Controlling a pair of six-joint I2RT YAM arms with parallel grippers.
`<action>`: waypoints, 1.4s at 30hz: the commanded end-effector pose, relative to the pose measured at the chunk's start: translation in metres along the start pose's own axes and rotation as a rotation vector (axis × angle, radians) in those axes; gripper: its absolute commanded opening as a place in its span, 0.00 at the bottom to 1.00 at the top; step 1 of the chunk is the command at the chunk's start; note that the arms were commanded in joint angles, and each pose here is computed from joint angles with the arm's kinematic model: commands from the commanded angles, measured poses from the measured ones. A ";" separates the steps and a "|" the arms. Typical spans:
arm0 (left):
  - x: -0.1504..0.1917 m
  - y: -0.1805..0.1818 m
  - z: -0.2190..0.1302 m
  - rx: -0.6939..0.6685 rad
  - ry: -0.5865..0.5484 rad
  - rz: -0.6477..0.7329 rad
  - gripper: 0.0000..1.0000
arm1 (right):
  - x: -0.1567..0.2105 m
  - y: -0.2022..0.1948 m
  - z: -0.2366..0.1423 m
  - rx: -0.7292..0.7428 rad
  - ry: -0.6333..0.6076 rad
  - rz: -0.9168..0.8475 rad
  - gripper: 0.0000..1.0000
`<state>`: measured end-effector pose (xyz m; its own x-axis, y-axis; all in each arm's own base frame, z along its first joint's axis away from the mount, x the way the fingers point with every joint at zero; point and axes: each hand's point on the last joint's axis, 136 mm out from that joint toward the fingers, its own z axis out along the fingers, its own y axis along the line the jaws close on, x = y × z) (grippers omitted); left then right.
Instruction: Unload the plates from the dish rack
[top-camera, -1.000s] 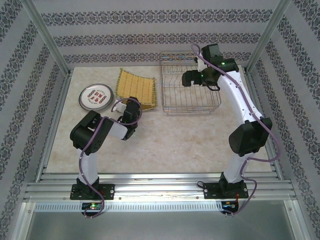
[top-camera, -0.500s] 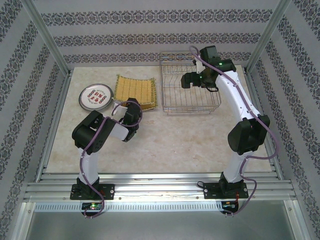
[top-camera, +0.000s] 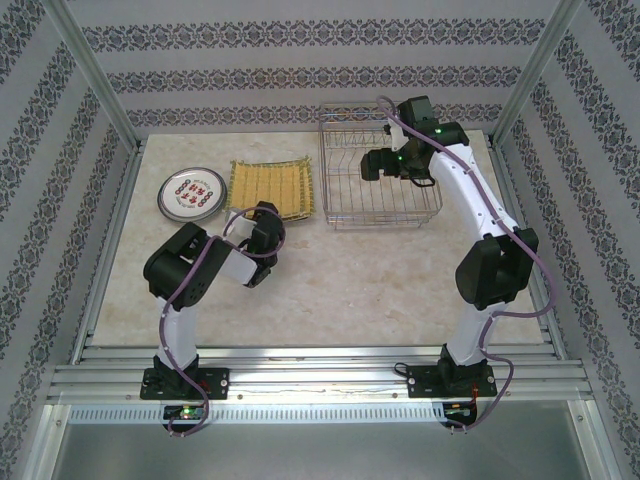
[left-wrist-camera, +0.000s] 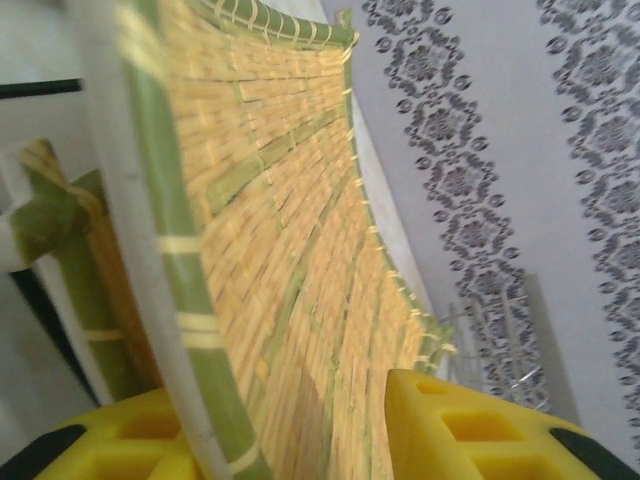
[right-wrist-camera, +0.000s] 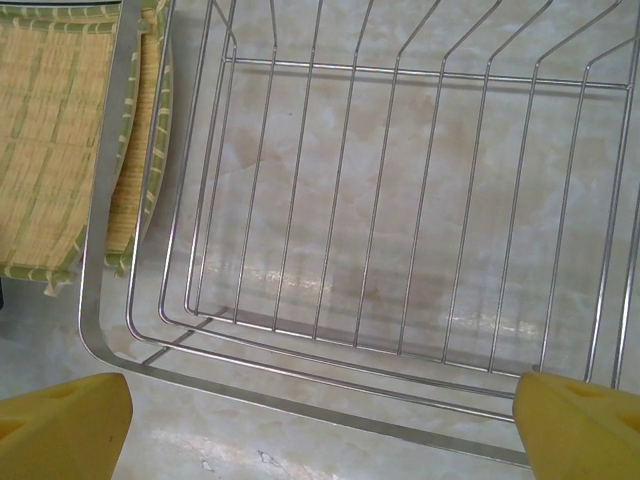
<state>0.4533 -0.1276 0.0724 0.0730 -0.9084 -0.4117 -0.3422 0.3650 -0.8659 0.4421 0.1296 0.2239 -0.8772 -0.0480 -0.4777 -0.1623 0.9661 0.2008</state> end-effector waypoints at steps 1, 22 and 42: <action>0.002 -0.011 -0.006 -0.036 0.033 0.084 0.44 | -0.001 0.004 -0.005 -0.022 -0.019 -0.003 0.98; 0.009 0.004 -0.024 -0.296 0.220 0.468 0.81 | -0.010 0.004 -0.002 -0.059 -0.058 0.025 0.98; -0.091 -0.136 -0.102 0.147 0.049 1.316 1.00 | -0.002 -0.011 -0.057 0.025 -0.640 -0.107 0.98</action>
<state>0.4049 -0.1264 0.2401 -0.3429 -0.2209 -0.9130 -0.1535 0.9721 -0.1775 0.4140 0.1143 0.2233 -0.7022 -0.0207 -0.7117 -0.2057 0.9628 0.1749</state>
